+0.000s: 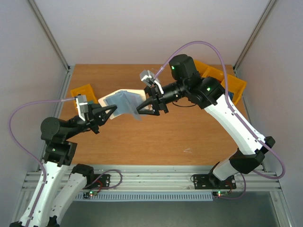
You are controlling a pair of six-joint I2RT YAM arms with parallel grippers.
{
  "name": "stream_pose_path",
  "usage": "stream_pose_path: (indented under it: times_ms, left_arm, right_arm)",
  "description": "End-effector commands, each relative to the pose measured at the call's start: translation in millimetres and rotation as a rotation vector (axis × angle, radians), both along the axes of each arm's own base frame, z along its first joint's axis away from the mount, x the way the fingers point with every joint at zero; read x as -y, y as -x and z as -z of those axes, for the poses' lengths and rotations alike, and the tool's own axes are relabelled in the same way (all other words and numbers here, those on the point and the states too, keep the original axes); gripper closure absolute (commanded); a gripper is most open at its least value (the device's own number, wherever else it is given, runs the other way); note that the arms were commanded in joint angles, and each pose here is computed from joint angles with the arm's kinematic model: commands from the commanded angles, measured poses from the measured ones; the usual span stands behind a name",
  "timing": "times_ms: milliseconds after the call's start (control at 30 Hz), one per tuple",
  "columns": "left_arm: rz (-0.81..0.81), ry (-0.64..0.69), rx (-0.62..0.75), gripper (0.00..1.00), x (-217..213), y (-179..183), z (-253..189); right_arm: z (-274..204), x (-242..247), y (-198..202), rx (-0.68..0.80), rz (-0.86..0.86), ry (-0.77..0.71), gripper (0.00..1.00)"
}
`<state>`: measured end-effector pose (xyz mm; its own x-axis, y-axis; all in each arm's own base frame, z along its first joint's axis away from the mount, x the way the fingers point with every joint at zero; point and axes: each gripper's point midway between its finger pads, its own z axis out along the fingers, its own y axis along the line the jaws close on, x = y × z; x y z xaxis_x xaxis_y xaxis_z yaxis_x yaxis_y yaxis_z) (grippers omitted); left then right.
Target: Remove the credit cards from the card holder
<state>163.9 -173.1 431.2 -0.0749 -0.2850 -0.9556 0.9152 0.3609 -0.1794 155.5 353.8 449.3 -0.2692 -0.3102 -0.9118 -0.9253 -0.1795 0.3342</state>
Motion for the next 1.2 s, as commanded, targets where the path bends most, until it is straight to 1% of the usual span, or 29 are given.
stream_pose_path:
  times_ms: [0,167,267,400,467,567,600,633,700,733,767,833,900,967,1067,1167]
  left_arm:
    - [-0.103,0.017,-0.026,1.0,-9,-17,8]
    - [-0.092,0.021,-0.028,1.0,-9,-16,8]
    - [-0.084,0.02,-0.026,1.0,-8,-14,8]
    - [-0.083,0.023,-0.03,1.0,-8,-14,8]
    - [-0.088,0.025,-0.033,1.0,-8,-15,9]
    - [-0.121,0.033,-0.054,1.0,-11,-23,12]
    - [-0.142,0.035,-0.071,0.99,-13,-27,15]
    - [-0.168,0.037,-0.092,0.94,-15,-33,19]
    - [-0.208,0.029,-0.147,0.69,-18,-43,32]
    - [-0.211,0.021,-0.169,0.53,-18,-45,37]
    - [-0.206,0.014,-0.18,0.44,-17,-45,42]
    - [-0.19,0.005,-0.182,0.3,-15,-44,47]
    - [-0.19,0.009,-0.18,0.24,-15,-44,48]
    - [-0.206,0.013,-0.186,0.23,-17,-47,49]
    - [-0.229,0.022,-0.201,0.24,-20,-51,51]
    - [-0.227,0.029,-0.211,0.27,-20,-51,53]
  right_arm:
    - [-10,14,18,0.04,-0.014,0.0,0.54]
    - [5,14,-7,0.069,0.139,0.079,0.66]
    - [9,10,-25,0.06,0.225,0.104,0.72]
    - [9,6,-29,0.053,0.226,0.095,0.73]
    - [6,4,-31,0.05,0.235,0.085,0.81]
    - [3,-3,-33,0.02,0.243,0.072,0.97]
    - [5,-8,-34,0.018,0.252,0.077,0.99]
    - [7,-12,-36,0.02,0.267,0.086,0.99]
    - [11,-22,-40,0.027,0.31,0.102,0.99]
    - [13,-26,-44,0.028,0.343,0.112,0.99]
    - [14,-29,-48,0.035,0.377,0.121,0.99]
    - [23,-36,-57,0.059,0.442,0.16,0.99]
    - [32,-39,-63,0.094,0.501,0.209,0.99]
    - [38,-44,-62,0.11,0.507,0.234,0.99]
    - [42,-50,-57,0.132,0.487,0.256,0.99]
    - [48,-55,-51,0.144,0.45,0.279,0.99]
